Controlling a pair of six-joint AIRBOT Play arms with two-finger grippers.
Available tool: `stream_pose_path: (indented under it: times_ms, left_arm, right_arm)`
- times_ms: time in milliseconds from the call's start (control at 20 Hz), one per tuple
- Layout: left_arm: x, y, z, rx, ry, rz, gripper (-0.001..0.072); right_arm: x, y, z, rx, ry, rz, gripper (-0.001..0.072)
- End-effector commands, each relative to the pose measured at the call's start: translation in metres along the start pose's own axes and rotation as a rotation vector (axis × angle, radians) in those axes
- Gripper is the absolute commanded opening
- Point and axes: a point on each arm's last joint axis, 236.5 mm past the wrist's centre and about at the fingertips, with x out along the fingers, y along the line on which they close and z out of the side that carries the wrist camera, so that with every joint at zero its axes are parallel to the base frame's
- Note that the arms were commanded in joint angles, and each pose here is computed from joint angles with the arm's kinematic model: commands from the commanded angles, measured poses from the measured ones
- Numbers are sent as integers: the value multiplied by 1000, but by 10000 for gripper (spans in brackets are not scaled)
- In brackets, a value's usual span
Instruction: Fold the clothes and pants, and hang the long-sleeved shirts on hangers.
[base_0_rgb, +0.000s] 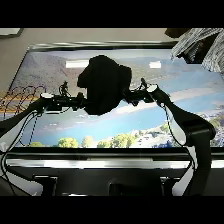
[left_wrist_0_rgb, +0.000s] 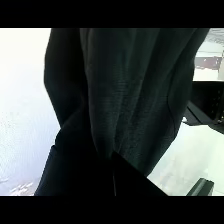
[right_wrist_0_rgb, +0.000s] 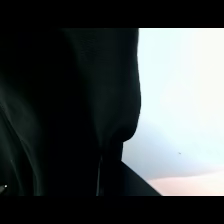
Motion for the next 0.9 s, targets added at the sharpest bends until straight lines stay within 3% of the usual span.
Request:
stream_pose_path:
  times_ms: [0,200,400,600,850]
  left_arm:
    - [-9,-16,7,47,-27,-13,18]
    - [-48,-94,42,206,-149,-86,17]
    - [-127,-223,61,420,-319,-217,17]
    - [-214,-331,25,563,-435,-347,17]
    - [-297,-397,-63,708,-500,-406,17]
  right_arm:
    - [-9,4,3,-40,-18,-15,27]
    - [-81,52,25,-191,-152,-30,26]
    - [-210,146,27,-403,-391,39,27]
    - [-343,227,-33,-597,-582,141,28]
    - [-472,269,-142,-788,-753,244,28]
